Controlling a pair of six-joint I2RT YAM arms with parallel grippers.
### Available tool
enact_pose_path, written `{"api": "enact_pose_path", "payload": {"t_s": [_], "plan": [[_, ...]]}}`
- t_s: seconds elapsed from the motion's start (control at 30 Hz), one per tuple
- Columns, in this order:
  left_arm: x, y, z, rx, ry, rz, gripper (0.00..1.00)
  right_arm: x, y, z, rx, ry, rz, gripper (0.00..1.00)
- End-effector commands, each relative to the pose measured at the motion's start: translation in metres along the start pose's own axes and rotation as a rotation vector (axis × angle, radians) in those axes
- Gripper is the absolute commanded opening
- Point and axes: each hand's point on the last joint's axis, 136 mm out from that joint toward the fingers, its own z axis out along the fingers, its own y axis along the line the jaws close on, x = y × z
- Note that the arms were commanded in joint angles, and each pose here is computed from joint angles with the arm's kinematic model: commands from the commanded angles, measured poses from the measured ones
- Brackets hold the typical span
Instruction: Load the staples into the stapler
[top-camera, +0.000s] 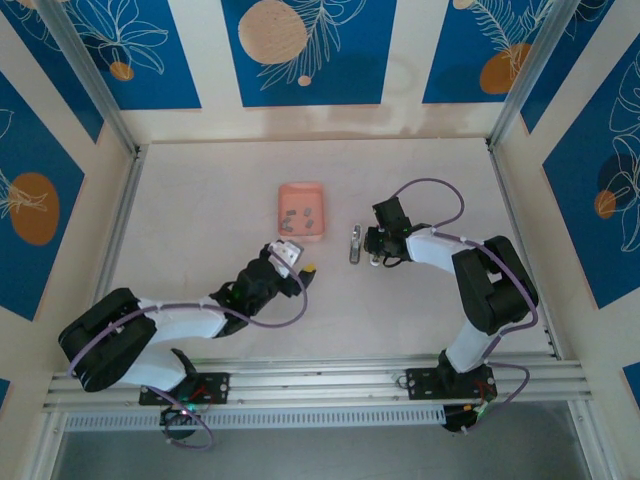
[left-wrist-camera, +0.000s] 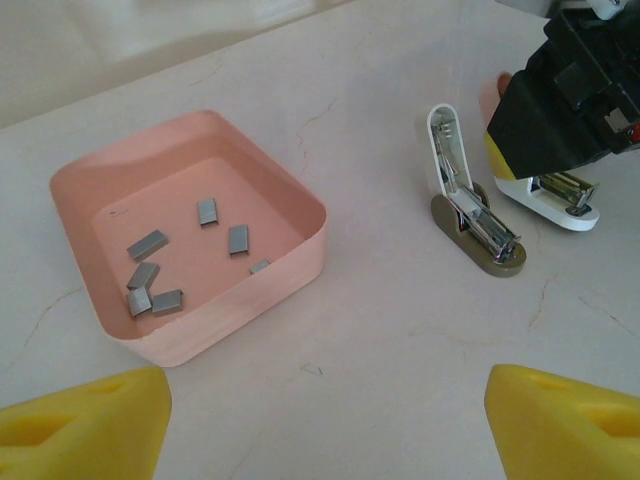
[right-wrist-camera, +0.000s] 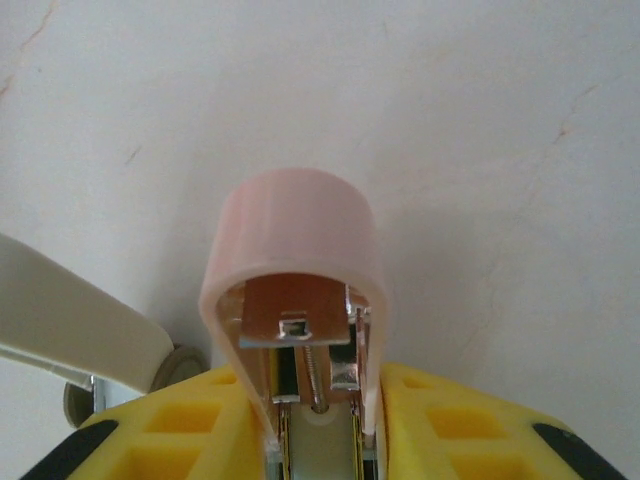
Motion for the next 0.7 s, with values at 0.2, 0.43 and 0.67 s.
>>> {"api": "enact_pose_path", "payload": {"t_s": [0.2, 0.43, 0.67], "plan": [[-0.02, 0.003, 0.005, -0.024, 0.019, 0.025, 0.85, -0.007, 0.003, -0.013, -0.014, -0.06, -0.006, 0.51], [-0.027, 0.007, 0.006, 0.017, 0.177, -0.048, 0.87, -0.016, 0.01, -0.062, -0.086, -0.167, -0.02, 0.54], [-0.033, 0.019, 0.014, 0.168, 0.392, -0.198, 0.82, 0.0, 0.024, -0.09, -0.202, -0.193, -0.02, 0.53]]}}
